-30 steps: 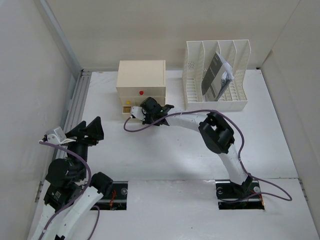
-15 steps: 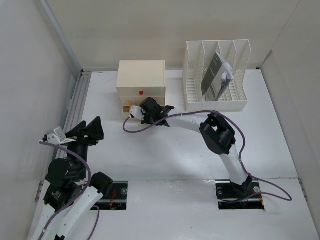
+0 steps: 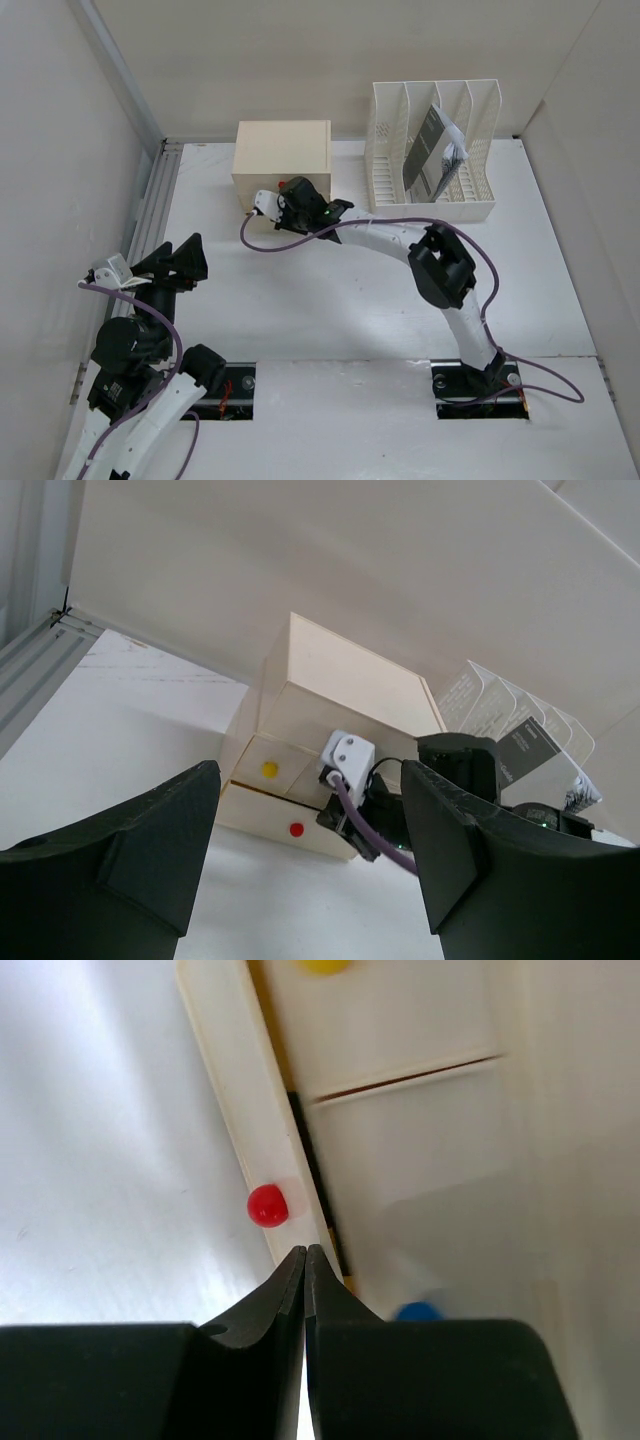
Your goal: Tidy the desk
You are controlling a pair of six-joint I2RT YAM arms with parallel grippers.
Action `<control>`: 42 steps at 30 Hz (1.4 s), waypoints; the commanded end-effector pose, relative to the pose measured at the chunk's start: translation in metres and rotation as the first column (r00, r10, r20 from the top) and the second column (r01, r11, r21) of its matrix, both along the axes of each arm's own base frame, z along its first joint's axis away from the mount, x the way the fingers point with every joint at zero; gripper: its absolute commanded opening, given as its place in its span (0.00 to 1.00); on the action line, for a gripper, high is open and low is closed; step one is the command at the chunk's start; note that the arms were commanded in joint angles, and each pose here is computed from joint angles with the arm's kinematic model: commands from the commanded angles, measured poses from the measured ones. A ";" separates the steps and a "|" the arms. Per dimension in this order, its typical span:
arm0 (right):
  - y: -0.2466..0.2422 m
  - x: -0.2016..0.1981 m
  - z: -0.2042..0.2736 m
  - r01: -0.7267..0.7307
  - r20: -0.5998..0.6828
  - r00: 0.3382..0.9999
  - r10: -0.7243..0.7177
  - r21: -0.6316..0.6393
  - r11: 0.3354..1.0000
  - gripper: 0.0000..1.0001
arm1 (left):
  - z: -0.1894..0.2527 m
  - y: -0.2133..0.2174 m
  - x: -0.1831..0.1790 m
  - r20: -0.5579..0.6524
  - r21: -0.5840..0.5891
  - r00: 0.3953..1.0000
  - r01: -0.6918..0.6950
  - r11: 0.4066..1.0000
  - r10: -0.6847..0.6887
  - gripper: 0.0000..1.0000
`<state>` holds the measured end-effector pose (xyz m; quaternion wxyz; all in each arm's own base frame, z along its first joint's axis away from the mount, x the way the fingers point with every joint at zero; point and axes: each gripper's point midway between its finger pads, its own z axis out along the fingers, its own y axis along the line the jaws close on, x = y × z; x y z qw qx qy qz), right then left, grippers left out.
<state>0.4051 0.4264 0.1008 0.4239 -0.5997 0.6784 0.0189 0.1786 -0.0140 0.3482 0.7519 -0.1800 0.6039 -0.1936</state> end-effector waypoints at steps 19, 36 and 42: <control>0.015 0.011 0.062 -0.026 0.051 0.999 0.018 0.165 0.986 0.07 | 0.007 0.001 -0.001 0.025 -0.009 1.000 0.000 1.000 0.001 0.70; 0.022 -0.008 0.028 -0.140 -0.056 0.988 0.146 0.093 0.986 0.02 | 0.007 0.000 -0.001 0.026 -0.018 1.000 0.002 1.000 -0.001 0.70; 0.016 0.006 0.007 -0.062 -0.051 0.997 0.064 0.041 0.997 0.01 | 0.007 0.000 -0.001 0.026 -0.018 1.000 0.002 1.000 -0.001 0.70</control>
